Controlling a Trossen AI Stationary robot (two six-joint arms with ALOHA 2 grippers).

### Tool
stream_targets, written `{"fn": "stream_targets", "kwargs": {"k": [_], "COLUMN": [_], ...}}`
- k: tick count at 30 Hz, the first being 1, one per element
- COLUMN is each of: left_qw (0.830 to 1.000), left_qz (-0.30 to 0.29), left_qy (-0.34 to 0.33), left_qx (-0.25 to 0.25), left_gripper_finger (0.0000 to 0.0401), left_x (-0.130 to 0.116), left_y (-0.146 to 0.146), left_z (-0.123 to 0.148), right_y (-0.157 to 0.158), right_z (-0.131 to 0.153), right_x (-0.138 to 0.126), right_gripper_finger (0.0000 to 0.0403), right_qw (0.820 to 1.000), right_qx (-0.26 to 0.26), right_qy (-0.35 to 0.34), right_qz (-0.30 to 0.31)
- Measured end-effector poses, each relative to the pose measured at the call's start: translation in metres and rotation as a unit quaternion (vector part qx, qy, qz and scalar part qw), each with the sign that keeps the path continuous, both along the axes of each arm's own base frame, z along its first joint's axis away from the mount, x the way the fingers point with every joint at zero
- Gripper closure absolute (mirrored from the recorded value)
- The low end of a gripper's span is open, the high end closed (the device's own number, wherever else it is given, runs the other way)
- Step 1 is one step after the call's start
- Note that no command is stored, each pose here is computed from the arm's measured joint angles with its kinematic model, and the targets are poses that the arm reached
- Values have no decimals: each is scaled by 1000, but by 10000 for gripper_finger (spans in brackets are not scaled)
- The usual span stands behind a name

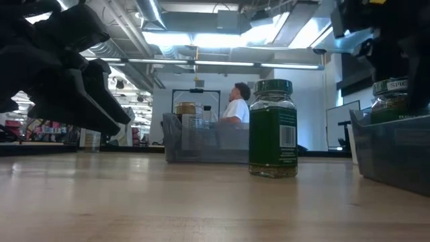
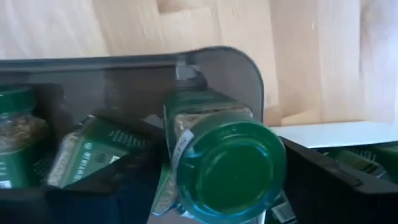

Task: Sort spices by type
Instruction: Adjust the green seasoning bottles

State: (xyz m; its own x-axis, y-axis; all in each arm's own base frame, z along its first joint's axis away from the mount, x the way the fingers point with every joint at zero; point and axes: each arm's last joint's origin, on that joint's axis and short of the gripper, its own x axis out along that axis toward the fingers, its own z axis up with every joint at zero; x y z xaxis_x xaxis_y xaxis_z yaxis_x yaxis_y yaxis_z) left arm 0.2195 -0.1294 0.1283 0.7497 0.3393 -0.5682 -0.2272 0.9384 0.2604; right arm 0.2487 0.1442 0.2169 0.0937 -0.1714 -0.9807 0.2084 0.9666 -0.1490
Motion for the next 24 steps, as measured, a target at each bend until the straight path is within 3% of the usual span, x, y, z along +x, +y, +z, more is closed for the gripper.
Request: {"fn": "stream_targets", "kwargs": {"k": [8, 13, 20, 24], "left_qw": [1000, 1000, 1000, 1000], "left_qz": [0, 0, 0, -1], "left_qy": [0, 0, 0, 0], "left_qx": [0, 0, 0, 1], "left_gripper_finger": [116, 116, 116, 116], "left_x": [0, 0, 0, 0], "left_y": [0, 0, 0, 0], "left_z": [0, 0, 0, 0], "right_y": [0, 2, 8, 7], "right_z": [-1, 9, 48, 63], "right_x": [0, 2, 9, 11], "right_gripper_finger": [194, 194, 198, 199], "right_qw": [1000, 1000, 999, 999], "right_qx": [7, 24, 49, 31], "right_qy": [1, 3, -7, -24], "right_qz": [-3, -2, -7, -4]}}
